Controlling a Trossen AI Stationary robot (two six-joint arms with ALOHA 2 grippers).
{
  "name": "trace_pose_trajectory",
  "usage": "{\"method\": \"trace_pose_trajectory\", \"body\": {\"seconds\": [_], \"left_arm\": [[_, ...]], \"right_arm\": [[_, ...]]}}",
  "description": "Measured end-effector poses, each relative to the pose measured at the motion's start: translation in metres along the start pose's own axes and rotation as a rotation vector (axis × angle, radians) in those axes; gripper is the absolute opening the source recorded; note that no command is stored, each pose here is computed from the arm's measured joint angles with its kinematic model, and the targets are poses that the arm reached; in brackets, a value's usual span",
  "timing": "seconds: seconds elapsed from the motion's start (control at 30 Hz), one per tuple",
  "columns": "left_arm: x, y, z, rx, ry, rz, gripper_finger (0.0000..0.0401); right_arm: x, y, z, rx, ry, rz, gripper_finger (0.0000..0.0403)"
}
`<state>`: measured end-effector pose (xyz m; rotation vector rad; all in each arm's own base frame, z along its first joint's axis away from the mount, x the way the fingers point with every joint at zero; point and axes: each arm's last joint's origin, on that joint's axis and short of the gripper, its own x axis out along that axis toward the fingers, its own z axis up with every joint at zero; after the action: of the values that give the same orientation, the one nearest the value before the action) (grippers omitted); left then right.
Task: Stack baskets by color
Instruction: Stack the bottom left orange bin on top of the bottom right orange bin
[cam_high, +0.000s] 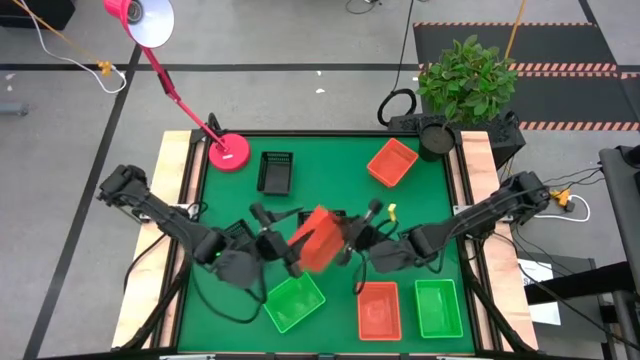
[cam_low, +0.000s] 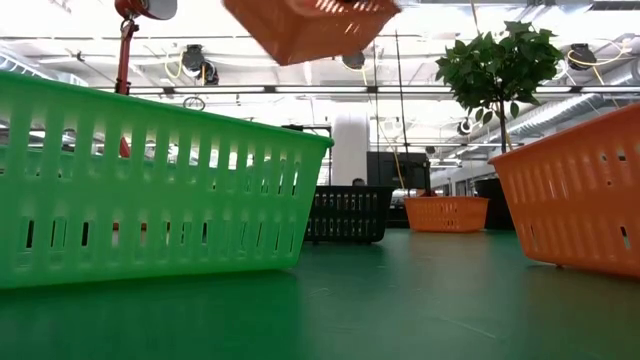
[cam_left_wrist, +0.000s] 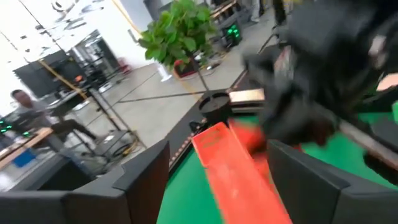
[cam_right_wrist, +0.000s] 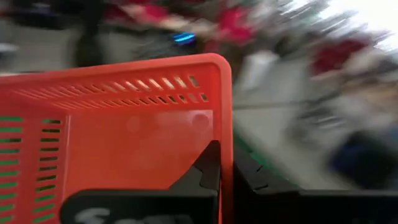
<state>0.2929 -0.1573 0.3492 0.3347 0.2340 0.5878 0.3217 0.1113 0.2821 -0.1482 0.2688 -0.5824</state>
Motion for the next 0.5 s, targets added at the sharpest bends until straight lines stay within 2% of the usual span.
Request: {"method": "trace_pose_trajectory", "body": {"seconds": [0.17,0.33,0.5], "left_arm": [[-0.020,0.007,0.000,-0.023,0.012,-0.012,0.0273],[-0.030,0.014,-0.004,-0.019,0.026,0.031,0.0273],[-0.030,0.015,-0.007,0.000,0.039,0.031,0.0273]], "right_arm": [[0.007,0.000,-0.014,0.066,0.172,0.226,0.0001],[-0.008,-0.010,-0.003,0.100,0.386,0.405,0.0000],[-0.026,-0.024,0.013,0.109,0.621,0.517,0.0000]]}}
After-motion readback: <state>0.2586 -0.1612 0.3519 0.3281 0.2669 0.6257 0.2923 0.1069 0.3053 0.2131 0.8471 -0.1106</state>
